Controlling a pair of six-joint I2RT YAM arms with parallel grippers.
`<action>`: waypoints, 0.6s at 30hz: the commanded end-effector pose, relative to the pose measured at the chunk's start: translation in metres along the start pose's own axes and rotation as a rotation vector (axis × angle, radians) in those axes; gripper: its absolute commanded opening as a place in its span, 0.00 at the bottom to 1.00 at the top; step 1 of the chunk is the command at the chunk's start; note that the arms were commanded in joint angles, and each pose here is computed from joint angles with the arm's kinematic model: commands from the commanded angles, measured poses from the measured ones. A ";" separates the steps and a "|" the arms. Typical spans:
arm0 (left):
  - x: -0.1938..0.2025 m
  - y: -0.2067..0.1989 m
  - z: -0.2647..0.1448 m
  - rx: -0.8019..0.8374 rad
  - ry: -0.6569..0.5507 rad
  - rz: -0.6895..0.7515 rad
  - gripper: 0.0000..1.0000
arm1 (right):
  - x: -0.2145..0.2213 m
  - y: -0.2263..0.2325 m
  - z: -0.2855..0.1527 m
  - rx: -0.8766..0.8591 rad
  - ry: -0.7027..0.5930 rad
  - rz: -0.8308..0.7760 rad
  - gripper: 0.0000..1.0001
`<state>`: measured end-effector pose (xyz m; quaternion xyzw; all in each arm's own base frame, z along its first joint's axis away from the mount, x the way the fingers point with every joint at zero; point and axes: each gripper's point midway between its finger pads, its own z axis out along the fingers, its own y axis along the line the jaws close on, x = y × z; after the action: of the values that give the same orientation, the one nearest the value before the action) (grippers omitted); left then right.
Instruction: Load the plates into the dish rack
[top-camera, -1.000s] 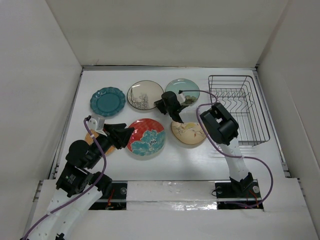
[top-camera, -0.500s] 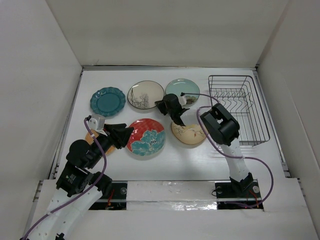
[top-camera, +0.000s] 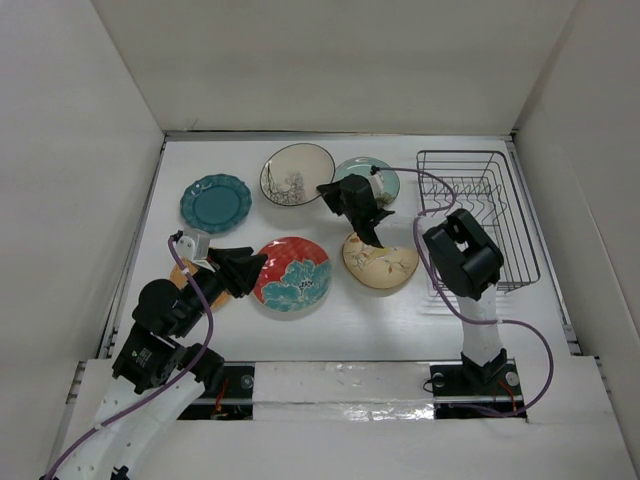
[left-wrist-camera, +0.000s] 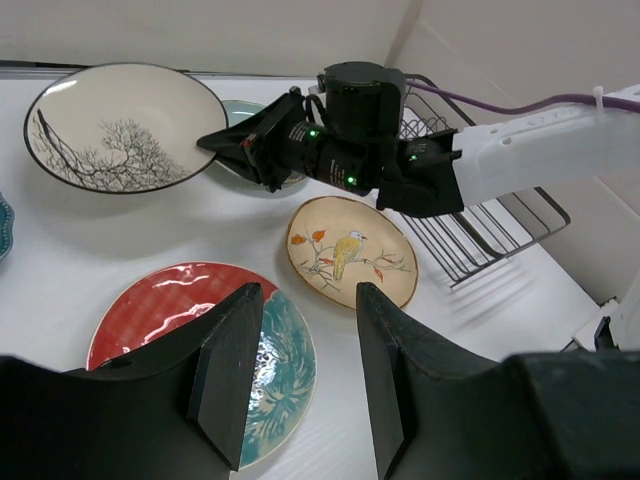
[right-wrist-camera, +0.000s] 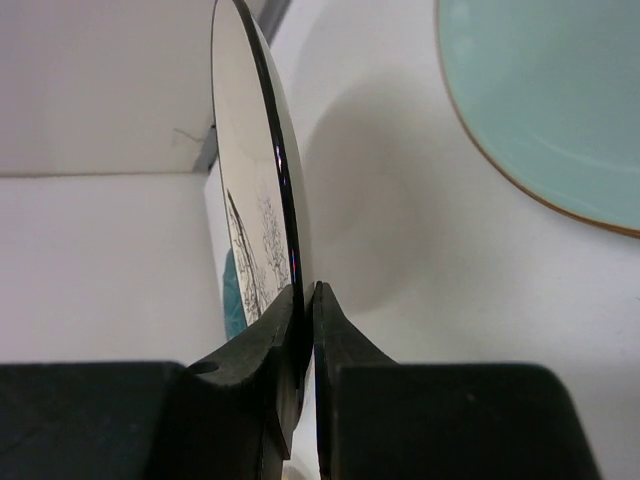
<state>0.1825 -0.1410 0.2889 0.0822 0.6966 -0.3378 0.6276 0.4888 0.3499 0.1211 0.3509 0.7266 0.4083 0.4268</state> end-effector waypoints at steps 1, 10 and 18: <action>-0.014 -0.007 -0.002 0.024 -0.047 0.015 0.39 | -0.045 0.130 -0.039 -0.384 -0.055 0.093 0.00; -0.018 -0.015 -0.009 0.064 -0.069 0.015 0.38 | -0.161 0.149 -0.099 -0.431 -0.230 -0.071 0.00; -0.028 -0.026 -0.023 0.114 -0.126 0.020 0.39 | -0.317 0.099 -0.232 -0.092 -0.564 -0.460 0.00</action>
<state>0.1619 -0.1415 0.3060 0.0983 0.6634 -0.3658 0.6453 0.4532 0.1026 0.3163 0.2884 0.6650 0.2991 0.6206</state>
